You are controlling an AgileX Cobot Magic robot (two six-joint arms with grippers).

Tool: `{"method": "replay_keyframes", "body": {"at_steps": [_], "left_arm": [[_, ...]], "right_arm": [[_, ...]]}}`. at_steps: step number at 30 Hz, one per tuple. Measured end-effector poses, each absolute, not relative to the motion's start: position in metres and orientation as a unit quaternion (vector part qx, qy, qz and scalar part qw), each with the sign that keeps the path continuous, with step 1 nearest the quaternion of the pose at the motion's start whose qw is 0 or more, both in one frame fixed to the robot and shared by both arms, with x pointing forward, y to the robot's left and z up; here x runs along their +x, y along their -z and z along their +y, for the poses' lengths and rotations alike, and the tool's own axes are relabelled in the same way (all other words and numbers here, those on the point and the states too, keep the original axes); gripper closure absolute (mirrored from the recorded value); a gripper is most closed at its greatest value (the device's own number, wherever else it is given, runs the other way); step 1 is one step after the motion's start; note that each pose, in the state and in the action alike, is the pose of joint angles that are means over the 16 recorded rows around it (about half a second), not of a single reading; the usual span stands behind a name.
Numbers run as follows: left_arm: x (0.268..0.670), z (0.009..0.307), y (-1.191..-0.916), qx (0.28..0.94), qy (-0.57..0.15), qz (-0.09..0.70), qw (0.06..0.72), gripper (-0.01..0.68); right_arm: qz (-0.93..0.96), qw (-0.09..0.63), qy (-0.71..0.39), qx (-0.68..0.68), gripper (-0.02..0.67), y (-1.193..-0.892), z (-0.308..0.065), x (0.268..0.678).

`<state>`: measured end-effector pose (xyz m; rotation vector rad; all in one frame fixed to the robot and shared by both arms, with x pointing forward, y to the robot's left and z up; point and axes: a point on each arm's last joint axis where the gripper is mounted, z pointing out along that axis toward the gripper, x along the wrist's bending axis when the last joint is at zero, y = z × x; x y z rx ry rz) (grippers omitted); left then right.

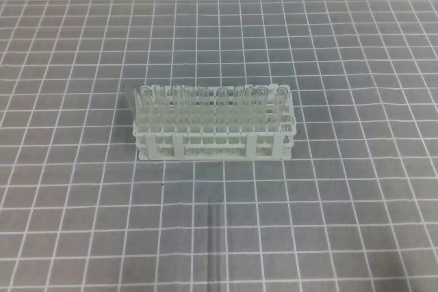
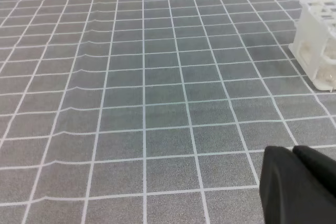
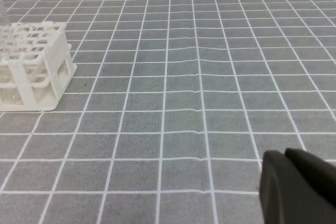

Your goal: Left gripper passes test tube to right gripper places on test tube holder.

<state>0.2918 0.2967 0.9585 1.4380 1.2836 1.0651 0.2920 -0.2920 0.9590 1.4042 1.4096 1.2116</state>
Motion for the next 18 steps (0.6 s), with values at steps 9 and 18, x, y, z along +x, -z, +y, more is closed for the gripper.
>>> {"method": "replay_keyframes", "body": {"at_steps": [9,18], "left_arm": [[0.292,0.297,-0.962,0.567,-0.441,0.513,0.470,0.675],[0.294,0.296,-0.975,0.487,-0.429,0.525,0.551,0.675]], "right_arm": [[0.556,0.395,-0.478,0.554,0.662,-0.959,-0.292,0.292],[0.528,0.395,-0.510,0.552,0.662,-0.965,-0.291,0.293]]}}
